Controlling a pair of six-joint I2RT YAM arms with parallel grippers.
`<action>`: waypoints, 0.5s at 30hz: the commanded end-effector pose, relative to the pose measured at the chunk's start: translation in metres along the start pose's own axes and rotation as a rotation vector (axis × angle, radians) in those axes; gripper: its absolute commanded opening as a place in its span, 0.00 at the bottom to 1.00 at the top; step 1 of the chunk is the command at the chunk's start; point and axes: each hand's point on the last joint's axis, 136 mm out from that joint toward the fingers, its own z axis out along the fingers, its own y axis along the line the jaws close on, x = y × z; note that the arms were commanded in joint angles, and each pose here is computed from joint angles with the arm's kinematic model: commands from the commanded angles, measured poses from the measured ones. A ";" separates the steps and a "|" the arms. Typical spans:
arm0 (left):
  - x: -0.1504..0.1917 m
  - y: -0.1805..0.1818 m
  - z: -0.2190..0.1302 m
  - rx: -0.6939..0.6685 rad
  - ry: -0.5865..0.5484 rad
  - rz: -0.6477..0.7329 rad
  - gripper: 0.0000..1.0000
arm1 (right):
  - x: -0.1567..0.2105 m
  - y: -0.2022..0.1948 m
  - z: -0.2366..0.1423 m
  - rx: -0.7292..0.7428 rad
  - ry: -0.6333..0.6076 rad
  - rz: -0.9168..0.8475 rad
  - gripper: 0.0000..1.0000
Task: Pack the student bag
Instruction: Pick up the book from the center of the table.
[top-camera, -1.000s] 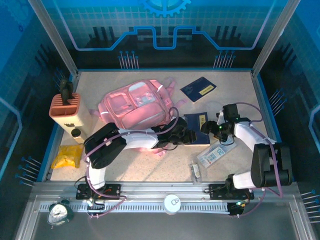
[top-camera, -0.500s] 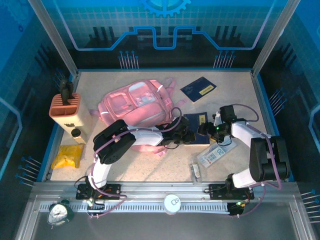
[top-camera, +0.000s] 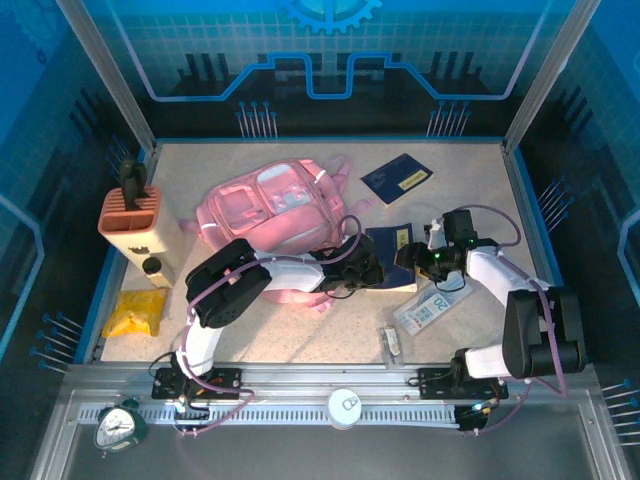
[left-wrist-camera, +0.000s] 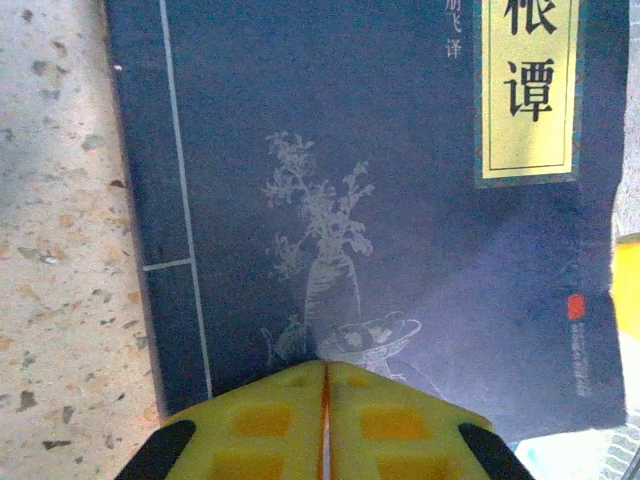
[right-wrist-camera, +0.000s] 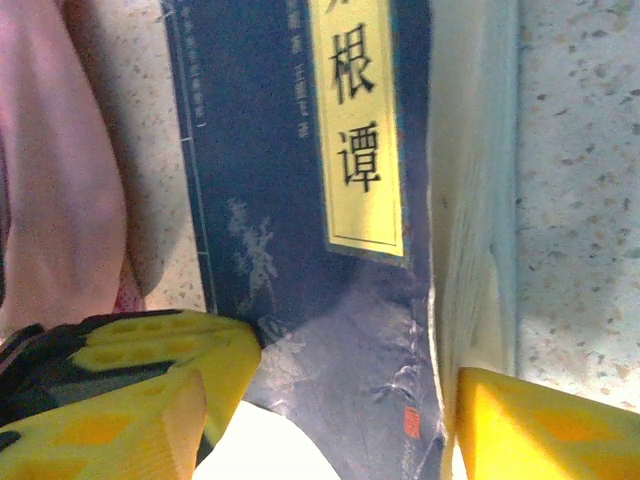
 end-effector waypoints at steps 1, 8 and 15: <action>0.011 0.027 0.000 -0.080 0.029 -0.004 0.08 | 0.017 0.014 -0.005 -0.068 0.051 -0.029 0.62; 0.013 0.028 0.001 -0.079 0.033 -0.004 0.07 | 0.016 0.012 -0.010 -0.050 0.045 -0.040 0.52; 0.014 0.028 0.001 -0.076 0.038 -0.006 0.06 | 0.016 0.006 -0.010 -0.021 0.046 -0.040 0.41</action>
